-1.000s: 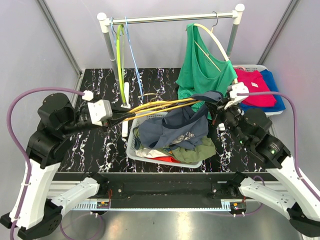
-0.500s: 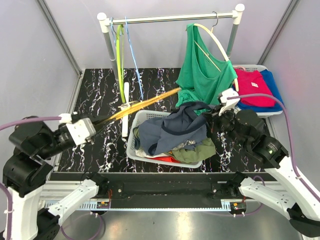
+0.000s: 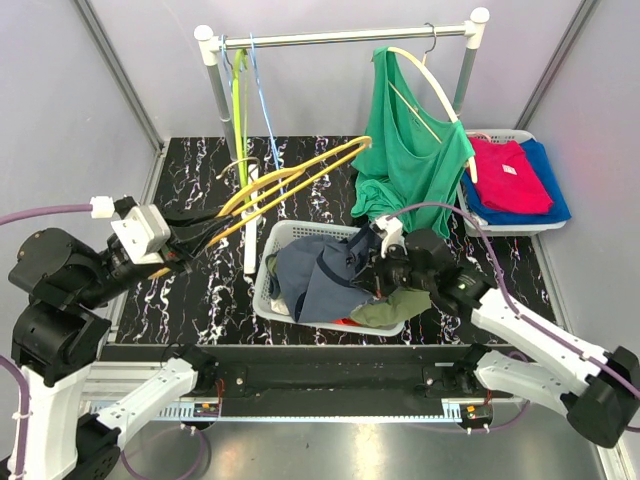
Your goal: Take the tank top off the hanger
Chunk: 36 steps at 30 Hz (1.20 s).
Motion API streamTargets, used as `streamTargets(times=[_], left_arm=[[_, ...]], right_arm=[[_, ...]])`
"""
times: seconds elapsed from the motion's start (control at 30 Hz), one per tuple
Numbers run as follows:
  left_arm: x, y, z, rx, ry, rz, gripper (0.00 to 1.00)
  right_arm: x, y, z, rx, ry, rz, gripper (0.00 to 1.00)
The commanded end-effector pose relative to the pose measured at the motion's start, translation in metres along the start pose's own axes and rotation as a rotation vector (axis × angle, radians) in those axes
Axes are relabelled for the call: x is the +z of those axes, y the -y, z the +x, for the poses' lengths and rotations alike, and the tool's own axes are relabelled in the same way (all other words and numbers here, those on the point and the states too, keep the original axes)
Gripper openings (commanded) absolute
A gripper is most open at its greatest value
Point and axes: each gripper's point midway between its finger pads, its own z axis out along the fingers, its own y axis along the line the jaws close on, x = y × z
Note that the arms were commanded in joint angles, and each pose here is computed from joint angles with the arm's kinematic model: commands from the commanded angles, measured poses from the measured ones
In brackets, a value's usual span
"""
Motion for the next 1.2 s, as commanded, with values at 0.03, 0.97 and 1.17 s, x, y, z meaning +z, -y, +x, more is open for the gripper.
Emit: streamTargets(times=[0.03, 0.97, 1.17], left_arm=[[0.014, 0.002, -0.018, -0.014, 0.086, 0.048, 0.0], [0.019, -0.005, -0.008, -0.034, 0.068, 0.018, 0.01], [0.02, -0.008, 0.005, -0.03, 0.03, -0.003, 0.02]], right_arm=[[0.027, -0.035, -0.017, 0.061, 0.04, -0.201, 0.0], [-0.049, -0.045, -0.067, -0.012, 0.161, -0.062, 1.0], [-0.104, -0.094, -0.09, -0.124, 0.181, -0.219, 1.0]])
